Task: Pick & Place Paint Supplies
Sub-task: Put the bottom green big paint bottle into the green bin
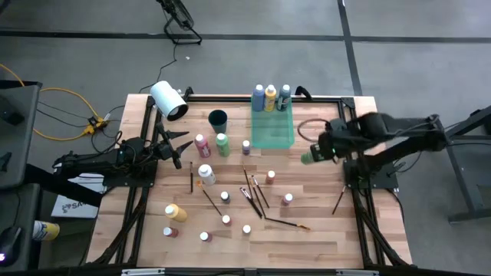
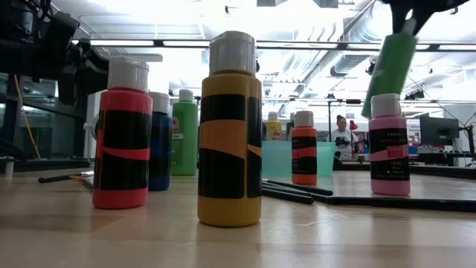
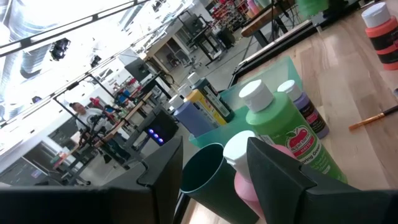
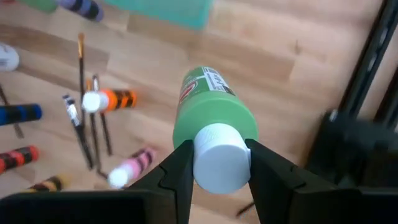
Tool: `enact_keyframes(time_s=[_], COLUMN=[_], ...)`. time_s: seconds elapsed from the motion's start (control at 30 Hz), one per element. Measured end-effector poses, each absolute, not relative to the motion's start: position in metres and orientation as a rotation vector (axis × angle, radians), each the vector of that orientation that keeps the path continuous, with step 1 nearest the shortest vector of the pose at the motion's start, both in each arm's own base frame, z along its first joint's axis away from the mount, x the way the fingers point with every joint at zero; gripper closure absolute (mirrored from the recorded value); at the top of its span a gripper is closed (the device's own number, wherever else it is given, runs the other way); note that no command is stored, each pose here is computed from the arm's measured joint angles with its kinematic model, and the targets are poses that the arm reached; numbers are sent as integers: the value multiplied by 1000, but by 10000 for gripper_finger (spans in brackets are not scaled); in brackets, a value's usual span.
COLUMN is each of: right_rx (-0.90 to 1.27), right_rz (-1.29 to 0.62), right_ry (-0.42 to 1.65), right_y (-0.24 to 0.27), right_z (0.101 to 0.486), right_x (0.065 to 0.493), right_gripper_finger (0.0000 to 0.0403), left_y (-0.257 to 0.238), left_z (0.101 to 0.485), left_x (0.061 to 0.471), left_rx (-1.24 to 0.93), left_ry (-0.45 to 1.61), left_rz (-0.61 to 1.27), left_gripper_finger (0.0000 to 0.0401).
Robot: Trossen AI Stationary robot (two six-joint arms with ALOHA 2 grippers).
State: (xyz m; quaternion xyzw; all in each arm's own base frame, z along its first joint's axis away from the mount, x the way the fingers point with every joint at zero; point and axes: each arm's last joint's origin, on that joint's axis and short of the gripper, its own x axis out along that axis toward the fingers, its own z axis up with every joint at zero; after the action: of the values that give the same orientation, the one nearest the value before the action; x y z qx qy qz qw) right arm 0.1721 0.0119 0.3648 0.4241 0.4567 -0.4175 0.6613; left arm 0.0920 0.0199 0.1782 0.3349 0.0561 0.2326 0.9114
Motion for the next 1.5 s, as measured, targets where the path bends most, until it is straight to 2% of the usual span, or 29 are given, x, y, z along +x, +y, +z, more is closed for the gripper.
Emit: enact_keyframes(time_s=[0.5,0.7,0.9,1.17,1.5], right_rx=[647,597,593,718,700], right_rz=[-752,-656,-710,-849,-942], right_ry=[831,843,947,1033,1171], right_y=[-78,-109,-138,-171,-197], right_z=[372,360,330,291,319], right_x=[203,225,247,266,289], right_gripper_finger=[287,287,287,287,287], left_y=[20,20,20,20,20], left_z=[178,178,178,178,178], left_x=[92,92,92,92,92], left_rx=[690,690,690,690,690], left_ry=[116,115,116,116,116], left_rz=[479,480,480,479,480], left_gripper_finger=[228,228,228,228,228])
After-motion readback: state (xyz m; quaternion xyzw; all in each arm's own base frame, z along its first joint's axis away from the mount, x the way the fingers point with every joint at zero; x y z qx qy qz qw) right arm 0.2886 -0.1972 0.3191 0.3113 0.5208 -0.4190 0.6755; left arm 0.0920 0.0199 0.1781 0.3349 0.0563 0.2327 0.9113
